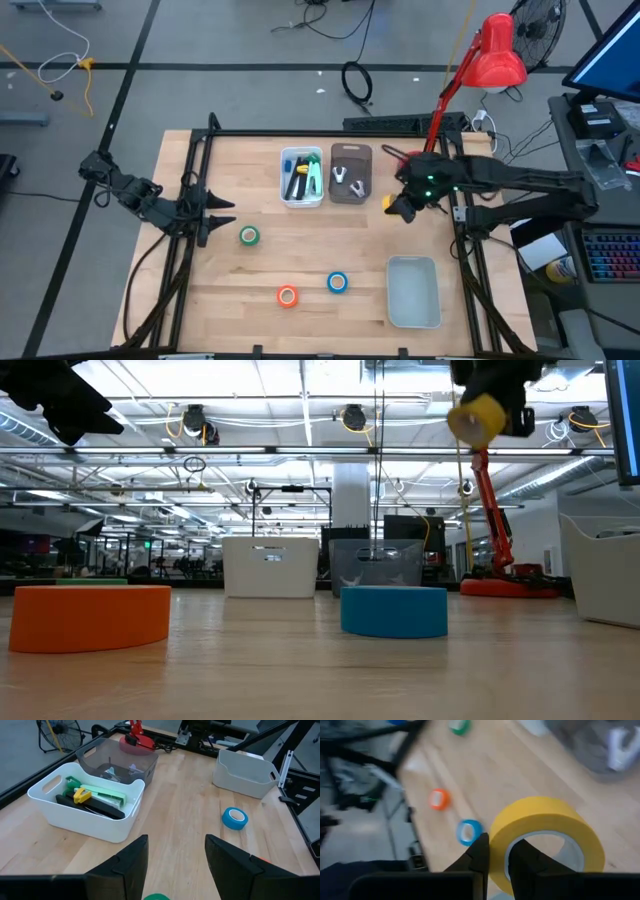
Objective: Pick and place Stapler, Stapler remover, tape
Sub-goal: Put the yellow tape into the gray bin
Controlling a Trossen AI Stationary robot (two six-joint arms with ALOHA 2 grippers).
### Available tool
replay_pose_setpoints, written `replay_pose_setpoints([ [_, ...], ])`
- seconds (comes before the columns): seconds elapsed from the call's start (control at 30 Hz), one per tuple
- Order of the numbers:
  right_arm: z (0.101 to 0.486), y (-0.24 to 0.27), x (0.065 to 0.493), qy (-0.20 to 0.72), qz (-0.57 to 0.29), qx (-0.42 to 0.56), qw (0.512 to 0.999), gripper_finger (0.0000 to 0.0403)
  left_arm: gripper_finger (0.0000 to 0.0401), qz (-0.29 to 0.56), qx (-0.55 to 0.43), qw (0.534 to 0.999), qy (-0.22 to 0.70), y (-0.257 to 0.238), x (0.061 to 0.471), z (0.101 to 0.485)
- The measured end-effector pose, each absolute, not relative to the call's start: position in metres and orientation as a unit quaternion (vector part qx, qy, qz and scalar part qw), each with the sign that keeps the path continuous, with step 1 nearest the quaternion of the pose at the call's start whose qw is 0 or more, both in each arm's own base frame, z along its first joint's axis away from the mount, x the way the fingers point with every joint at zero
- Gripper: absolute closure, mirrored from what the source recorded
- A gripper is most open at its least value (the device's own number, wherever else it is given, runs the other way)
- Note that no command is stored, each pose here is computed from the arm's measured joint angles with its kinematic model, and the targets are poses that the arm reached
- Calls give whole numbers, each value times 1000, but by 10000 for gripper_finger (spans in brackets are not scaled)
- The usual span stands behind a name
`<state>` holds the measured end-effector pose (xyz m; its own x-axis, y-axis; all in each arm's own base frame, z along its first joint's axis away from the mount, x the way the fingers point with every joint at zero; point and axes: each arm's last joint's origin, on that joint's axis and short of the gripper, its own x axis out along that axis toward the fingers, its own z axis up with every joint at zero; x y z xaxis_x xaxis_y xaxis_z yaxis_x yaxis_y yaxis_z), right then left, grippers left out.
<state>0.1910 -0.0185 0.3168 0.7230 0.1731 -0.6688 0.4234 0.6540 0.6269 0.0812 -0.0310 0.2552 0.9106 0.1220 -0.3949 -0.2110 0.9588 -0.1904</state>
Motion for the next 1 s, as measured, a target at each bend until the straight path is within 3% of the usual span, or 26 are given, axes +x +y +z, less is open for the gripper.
replay_pose_setpoints([
  [0.3,340,3,181,300,23,373,878,365,203,86,-116,970,193,-31,81,255],
  [0.47,345,18,183,294,75,387,871,365,203,85,-116,970,193,-31,81,255],
  [0.7,343,43,178,351,77,512,780,365,203,85,-116,970,193,-31,81,255],
  [1.0,320,74,170,487,-47,631,602,365,203,85,-116,971,194,-31,81,255],
])
